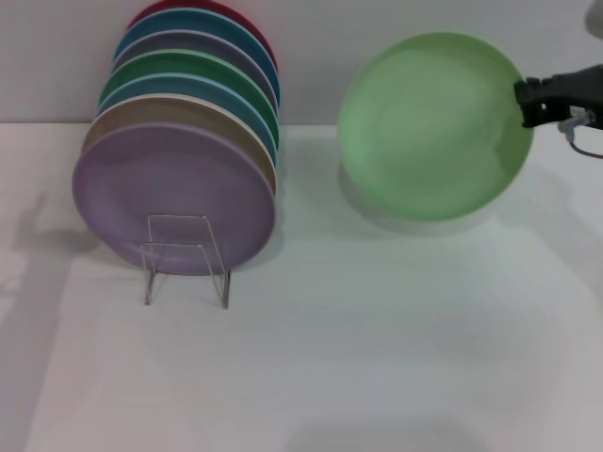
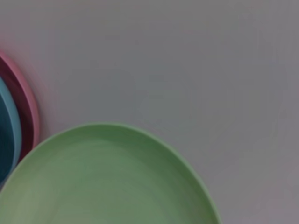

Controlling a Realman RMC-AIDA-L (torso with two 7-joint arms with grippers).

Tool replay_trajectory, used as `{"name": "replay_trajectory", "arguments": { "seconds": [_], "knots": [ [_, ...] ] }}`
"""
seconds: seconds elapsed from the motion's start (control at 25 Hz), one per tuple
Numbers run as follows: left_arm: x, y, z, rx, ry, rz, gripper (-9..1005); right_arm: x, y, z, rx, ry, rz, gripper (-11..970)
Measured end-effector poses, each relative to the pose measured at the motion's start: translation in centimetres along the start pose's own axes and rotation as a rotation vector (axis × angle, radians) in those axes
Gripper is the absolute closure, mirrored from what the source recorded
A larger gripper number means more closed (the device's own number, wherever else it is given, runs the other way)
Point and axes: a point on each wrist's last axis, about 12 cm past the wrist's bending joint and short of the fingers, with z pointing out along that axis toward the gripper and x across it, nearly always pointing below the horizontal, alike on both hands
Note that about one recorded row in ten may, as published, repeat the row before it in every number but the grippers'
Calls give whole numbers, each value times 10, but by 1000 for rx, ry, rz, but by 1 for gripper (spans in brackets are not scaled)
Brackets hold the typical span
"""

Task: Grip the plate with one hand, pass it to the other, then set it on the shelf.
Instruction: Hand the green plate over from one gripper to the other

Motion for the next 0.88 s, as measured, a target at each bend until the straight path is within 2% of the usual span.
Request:
{"name": "replay_trajectory", "arguments": {
  "seconds": [0.32,0.44,0.52,0.64,0.76,0.8,0.88],
  "knots": [
    [2,1,-1,-3,14,-7,210,18,24,1,82,-176,-67,942],
    [2,2,-3,-4,19,-7,211,25,27,2,105,-208,-72,942],
    [3,2,-6,-7,28,-14,211,40,31,4,147,-258,-80,942],
    [3,3,-10,-7,36,-31,211,49,34,5,172,-285,-89,942],
    [3,5,-17,-11,47,-59,212,68,43,8,211,-347,-117,942],
    [3,5,-17,-11,47,-59,212,68,43,8,211,-347,-117,942],
    [0,3,-27,4,35,-66,212,84,53,3,248,-439,-121,942]
  ]
}}
